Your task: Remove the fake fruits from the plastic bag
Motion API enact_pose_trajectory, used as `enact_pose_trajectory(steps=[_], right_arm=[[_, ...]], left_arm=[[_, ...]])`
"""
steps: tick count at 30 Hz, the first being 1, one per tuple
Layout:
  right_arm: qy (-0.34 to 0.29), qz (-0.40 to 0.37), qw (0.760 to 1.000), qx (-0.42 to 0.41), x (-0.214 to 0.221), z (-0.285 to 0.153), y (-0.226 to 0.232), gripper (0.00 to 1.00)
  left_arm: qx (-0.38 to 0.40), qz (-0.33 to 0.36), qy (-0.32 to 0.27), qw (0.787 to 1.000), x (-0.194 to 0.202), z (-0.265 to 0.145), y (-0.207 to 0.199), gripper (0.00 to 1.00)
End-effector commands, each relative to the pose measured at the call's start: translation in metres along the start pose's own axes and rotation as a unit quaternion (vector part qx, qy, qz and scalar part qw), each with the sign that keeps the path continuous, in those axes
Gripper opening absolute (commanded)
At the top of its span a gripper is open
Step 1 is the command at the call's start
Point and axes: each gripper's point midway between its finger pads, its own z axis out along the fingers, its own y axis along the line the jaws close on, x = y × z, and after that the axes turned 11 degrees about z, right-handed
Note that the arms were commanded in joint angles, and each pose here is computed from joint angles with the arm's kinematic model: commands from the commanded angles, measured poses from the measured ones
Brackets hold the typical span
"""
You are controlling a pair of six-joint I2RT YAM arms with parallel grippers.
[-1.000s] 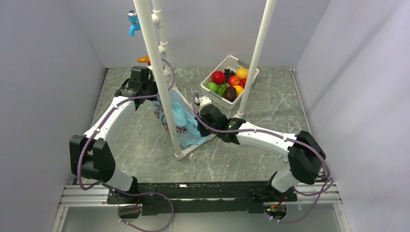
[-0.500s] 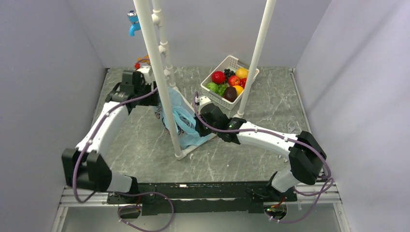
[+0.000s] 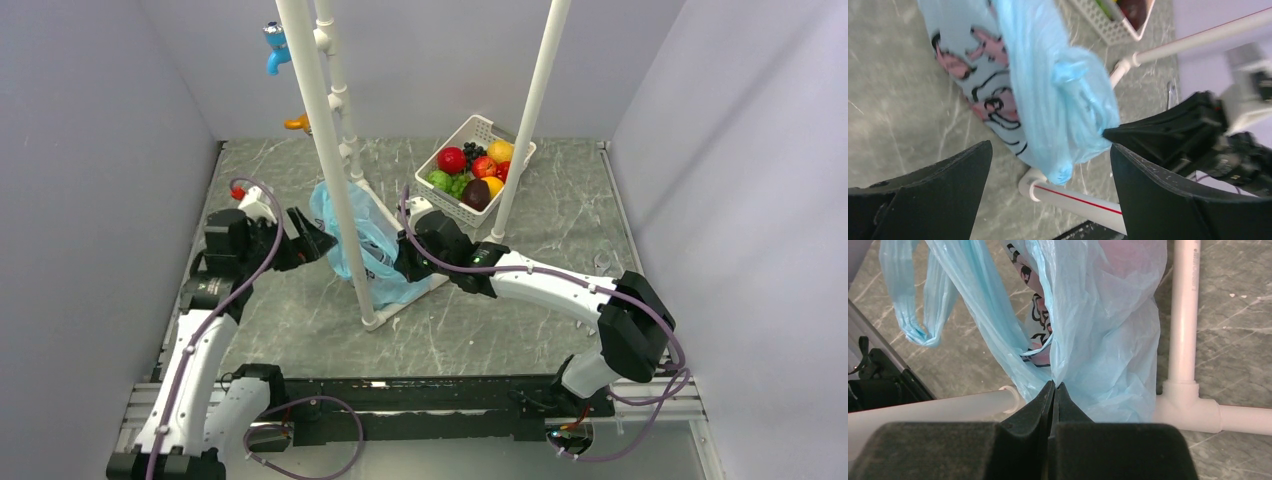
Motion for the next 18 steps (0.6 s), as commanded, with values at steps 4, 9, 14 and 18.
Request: enact_pose_trajectory(steps=[4,9,14,18], right_arm=[[-0.043,0.009,0.998,-0.048,-0.034,-0.014,0.03,0.0],[-0.046,0.009,0.998,-0.045,-0.035,-0.017,0.028,0.0],[-0.056,-0.02,0.998,-0.024,-0.036,-0.02,0.018,0.04],[-0.103,-0.09,0.985,0.109,-0.066,-0.032,-0.02,0.32]], left_arm=[[0.064,-0.087,0.017,0.994,0.038,0.019,-0.01,0.9],[0.074,-0.096,0.026,0.992,0.046,0.029,-0.008,0.61],[0.072,-0.073,0.024,0.994,0.038,0.031,-0.007,0.08],[0.051,-0.04,0.026,0.998,0.027,0.024,-0.006,0.0]])
